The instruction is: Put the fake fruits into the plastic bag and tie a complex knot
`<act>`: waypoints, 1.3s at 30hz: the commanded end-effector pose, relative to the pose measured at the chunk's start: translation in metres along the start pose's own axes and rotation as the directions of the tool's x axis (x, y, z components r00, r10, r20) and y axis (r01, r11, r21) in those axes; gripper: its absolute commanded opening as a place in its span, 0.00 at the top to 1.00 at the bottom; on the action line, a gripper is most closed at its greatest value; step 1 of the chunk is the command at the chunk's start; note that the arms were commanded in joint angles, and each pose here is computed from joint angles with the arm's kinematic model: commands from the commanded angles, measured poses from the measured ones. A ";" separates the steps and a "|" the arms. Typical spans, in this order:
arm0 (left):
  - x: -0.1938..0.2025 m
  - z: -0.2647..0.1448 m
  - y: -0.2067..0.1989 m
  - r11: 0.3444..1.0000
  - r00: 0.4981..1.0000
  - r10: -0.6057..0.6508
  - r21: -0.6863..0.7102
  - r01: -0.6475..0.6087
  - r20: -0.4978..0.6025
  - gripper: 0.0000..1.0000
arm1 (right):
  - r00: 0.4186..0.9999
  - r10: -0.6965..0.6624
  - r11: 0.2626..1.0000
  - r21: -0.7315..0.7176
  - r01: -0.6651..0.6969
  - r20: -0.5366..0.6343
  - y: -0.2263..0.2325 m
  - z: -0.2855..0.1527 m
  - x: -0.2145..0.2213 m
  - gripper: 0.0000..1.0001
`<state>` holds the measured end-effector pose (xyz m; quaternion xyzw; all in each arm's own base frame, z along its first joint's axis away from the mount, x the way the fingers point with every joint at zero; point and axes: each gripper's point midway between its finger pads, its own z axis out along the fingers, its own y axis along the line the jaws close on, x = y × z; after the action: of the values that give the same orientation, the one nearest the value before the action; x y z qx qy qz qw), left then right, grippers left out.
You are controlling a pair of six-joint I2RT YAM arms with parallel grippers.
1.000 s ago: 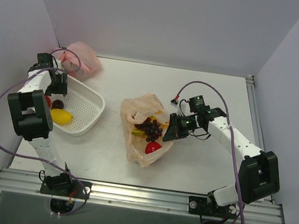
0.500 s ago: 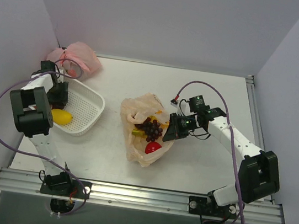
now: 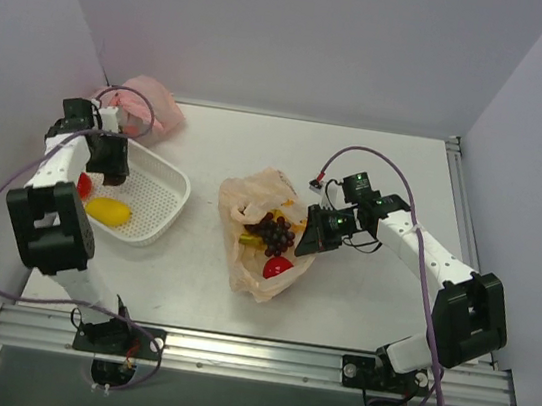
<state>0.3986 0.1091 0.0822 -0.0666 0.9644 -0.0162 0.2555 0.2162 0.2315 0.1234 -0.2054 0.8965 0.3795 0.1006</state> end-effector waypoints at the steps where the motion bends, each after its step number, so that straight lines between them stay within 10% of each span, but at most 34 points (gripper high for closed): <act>1: -0.033 -0.083 -0.068 0.954 0.953 0.170 0.199 -0.223 0.249 0.50 | 1.000 -0.010 1.000 -0.017 0.010 0.006 0.007 -0.007 -0.004 1.00; 6: 0.003 -0.163 -0.160 0.780 0.807 0.386 0.308 -0.544 0.447 0.50 | 1.000 0.004 1.000 -0.015 -0.004 0.005 0.005 -0.005 -0.004 1.00; 10: 0.062 -0.215 -0.246 0.521 0.678 0.484 0.440 -0.731 0.553 0.53 | 1.000 0.003 1.000 -0.008 -0.003 0.008 0.005 -0.005 -0.004 1.00; 13: 0.111 -0.250 -0.295 0.327 0.595 0.518 0.500 -0.802 0.615 0.53 | 1.000 0.000 1.000 -0.011 0.000 0.014 0.006 -0.006 -0.005 1.00; 20: 0.160 -0.256 -0.367 0.119 0.500 0.554 0.531 -0.839 0.666 0.53 | 0.999 -0.009 1.000 -0.017 0.009 0.033 0.010 -0.009 -0.013 1.00; 29: 0.136 -0.201 -0.431 0.119 0.527 0.552 0.564 -0.817 0.646 0.53 | 0.998 -0.017 0.998 -0.058 0.021 0.057 0.018 -0.016 -0.019 1.00; 39: 0.053 -0.144 -0.459 0.394 0.441 0.436 0.274 -0.877 0.784 0.48 | 0.998 0.003 0.996 -0.088 0.002 0.055 0.016 -0.017 -0.020 1.00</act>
<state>0.2900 -0.3414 0.1689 0.4850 0.7285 -0.2570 0.4100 0.2222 0.2317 0.1350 -0.1937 0.8880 0.4038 0.1043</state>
